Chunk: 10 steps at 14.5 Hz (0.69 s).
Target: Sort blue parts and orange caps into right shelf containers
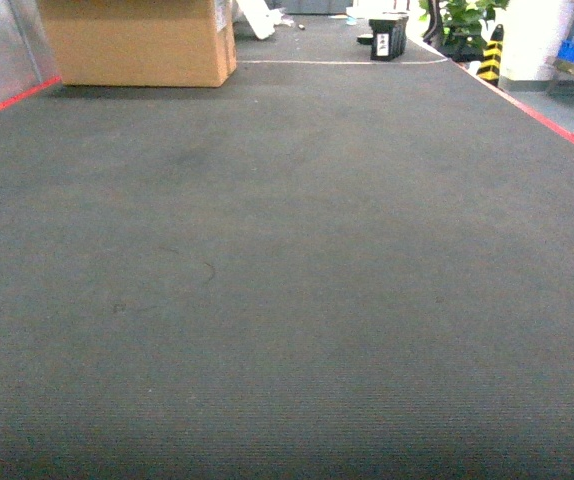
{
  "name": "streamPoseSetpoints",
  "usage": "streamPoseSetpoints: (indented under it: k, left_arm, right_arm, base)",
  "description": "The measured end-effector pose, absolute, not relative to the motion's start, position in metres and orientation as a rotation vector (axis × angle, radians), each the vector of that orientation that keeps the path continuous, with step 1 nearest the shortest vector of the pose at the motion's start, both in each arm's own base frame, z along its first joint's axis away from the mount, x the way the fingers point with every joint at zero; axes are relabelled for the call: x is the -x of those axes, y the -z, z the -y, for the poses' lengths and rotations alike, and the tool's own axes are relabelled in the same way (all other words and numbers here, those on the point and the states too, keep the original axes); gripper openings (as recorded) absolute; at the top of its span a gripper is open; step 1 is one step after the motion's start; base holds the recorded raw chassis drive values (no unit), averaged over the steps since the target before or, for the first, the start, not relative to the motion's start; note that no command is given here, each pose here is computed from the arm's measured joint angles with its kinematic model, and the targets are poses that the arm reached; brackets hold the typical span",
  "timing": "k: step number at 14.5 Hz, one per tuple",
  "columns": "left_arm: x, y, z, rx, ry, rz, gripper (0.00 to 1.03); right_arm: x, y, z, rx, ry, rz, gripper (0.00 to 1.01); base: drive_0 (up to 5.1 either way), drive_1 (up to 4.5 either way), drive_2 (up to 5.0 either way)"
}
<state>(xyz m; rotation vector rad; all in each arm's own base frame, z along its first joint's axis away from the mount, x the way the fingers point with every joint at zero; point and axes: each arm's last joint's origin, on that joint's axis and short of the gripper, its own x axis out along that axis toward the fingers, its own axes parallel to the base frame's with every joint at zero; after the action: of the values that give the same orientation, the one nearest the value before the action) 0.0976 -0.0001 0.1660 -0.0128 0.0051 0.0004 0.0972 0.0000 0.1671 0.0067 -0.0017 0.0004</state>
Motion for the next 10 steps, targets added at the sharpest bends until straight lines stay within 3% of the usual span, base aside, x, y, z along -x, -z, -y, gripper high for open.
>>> streamPoseSetpoints:
  k: [10]
  left_arm:
    - [-0.0976, -0.1659, 0.0001, 0.013, 0.0, -0.006, 0.43]
  right_arm:
    - [-0.0972, -0.1671, 0.0, -0.007, 0.0, 0.002, 0.46]
  base:
    - [-2.1, -2.08, -2.1]
